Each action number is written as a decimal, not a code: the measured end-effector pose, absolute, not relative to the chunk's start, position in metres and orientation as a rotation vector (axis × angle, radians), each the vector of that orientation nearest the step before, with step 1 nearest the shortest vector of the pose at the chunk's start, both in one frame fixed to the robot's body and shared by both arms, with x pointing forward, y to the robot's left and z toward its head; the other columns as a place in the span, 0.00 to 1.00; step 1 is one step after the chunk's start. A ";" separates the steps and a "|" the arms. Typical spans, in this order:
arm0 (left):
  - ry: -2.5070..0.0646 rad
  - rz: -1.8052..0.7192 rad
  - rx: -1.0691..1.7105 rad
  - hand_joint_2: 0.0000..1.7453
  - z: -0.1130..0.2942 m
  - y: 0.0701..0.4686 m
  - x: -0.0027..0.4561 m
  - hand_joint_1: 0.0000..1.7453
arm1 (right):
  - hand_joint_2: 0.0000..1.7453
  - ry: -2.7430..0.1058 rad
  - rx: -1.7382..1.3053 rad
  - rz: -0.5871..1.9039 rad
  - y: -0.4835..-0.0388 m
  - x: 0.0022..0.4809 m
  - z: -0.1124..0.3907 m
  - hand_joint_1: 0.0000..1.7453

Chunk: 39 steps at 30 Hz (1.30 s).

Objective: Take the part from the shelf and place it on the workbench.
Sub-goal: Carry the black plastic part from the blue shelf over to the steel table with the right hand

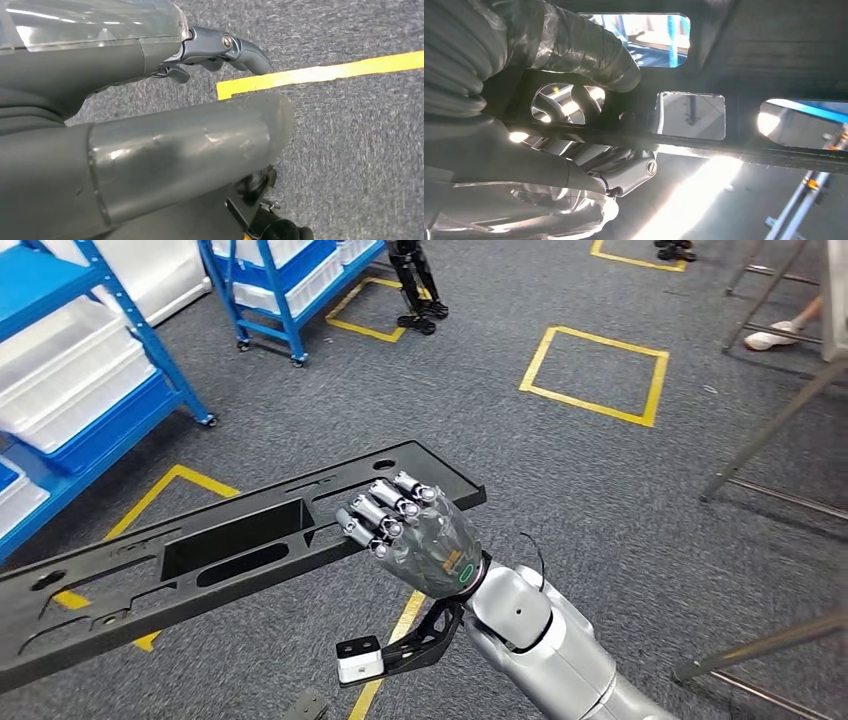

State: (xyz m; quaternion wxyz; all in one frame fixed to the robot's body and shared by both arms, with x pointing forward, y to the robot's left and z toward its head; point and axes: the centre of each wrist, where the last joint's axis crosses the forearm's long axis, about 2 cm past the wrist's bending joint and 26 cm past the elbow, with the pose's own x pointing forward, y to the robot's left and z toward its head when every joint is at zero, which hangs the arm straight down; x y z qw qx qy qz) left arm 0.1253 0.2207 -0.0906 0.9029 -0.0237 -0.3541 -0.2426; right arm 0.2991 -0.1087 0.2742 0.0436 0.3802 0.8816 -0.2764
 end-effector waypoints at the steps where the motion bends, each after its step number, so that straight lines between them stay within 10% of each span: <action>1: -0.734 -0.504 -0.046 0.00 -0.090 0.222 0.127 0.00 | 1.00 2.695 1.166 -0.844 -0.109 0.299 0.274 1.00; 39: -0.741 -0.440 -0.027 0.00 -0.097 0.247 0.114 0.00 | 1.00 2.728 1.169 -0.834 -0.083 0.306 0.283 1.00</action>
